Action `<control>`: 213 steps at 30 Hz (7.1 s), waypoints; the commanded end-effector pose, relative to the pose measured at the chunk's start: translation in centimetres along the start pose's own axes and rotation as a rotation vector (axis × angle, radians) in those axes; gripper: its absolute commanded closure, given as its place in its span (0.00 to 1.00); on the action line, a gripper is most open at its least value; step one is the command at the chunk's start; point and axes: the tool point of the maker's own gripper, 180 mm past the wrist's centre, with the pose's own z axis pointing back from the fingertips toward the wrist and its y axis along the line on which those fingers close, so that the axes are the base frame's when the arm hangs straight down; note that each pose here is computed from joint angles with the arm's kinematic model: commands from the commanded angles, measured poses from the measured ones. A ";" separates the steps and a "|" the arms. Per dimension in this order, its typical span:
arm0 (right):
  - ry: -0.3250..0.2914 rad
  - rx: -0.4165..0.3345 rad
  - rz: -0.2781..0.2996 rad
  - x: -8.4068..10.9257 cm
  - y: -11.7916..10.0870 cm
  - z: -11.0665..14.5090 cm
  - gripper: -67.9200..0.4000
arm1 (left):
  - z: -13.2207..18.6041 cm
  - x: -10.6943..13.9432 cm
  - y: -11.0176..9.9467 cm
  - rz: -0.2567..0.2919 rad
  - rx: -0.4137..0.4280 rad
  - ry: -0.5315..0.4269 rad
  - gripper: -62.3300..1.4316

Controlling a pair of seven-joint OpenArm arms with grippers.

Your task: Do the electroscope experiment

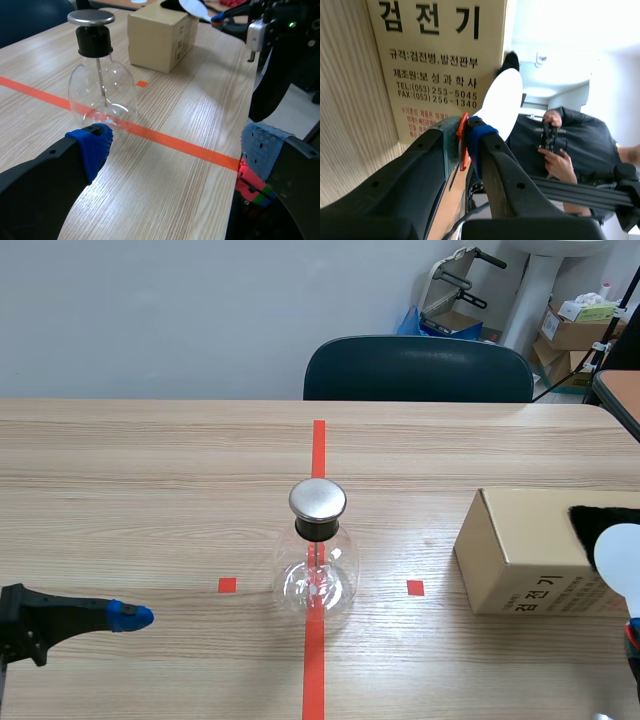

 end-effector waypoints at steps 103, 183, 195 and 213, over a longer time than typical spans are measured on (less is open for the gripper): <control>-0.138 -0.272 -0.038 15.4 -11.6 -6.8 0.98 | -9.6 -4.9 9.4 -0.151 0.435 0.113 0.87; -0.166 -0.255 -0.031 15.9 -11.3 -6.8 0.98 | -9.6 -5.0 9.3 -0.149 0.435 0.118 0.87; -0.171 -0.253 -0.026 15.9 -11.3 -6.8 0.98 | -9.6 -5.0 9.3 -0.149 0.435 0.118 0.87; -0.400 -0.255 0.010 19.7 -11.1 -5.6 0.98 | -9.6 -5.0 9.3 -0.149 0.435 0.118 0.88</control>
